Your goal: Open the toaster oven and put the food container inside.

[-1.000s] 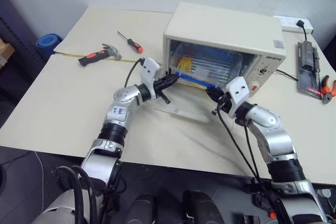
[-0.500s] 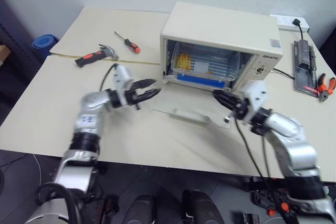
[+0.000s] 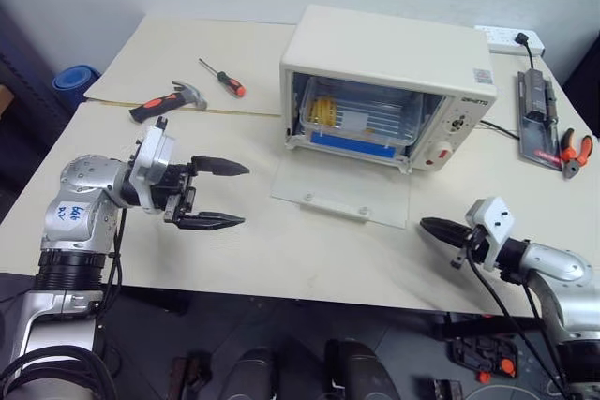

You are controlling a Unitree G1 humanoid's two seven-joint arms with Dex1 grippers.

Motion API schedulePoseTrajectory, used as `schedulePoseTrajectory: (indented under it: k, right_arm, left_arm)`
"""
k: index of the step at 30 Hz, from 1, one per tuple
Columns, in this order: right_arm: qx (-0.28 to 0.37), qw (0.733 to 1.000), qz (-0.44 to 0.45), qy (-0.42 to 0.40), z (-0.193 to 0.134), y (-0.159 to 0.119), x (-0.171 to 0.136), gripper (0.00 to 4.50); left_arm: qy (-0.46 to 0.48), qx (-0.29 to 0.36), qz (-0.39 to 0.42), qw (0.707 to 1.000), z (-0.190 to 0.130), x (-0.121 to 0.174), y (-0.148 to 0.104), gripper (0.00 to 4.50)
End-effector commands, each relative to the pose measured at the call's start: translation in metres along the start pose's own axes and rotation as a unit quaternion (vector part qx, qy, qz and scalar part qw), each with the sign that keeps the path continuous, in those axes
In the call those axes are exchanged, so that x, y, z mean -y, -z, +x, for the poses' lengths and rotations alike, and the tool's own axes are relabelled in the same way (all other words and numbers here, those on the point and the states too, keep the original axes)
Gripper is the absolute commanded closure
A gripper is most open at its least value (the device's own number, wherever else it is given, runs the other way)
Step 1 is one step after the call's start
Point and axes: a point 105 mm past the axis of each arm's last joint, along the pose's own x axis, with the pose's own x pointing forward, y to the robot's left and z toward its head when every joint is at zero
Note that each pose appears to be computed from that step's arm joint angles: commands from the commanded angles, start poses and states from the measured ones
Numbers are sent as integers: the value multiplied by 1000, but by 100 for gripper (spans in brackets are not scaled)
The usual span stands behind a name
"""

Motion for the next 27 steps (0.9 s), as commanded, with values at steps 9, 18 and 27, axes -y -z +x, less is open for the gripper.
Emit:
schedulePoseTrajectory:
  k: [9, 18, 27]
  right_arm:
    - [228, 973, -7, 12, 9, -91, -1, 433]
    - [203, 978, -41, -35, -8, -109, -19, 305]
    - [94, 985, -104, -100, -29, -45, -43, 2]
  left_arm:
    - [-141, 25, 10, 990, -31, -9, 11, 3]
    - [-253, -88, 65, 961, -63, -10, 55, 0]
    - [-255, -109, 53, 959, -63, 19, 68, 0]
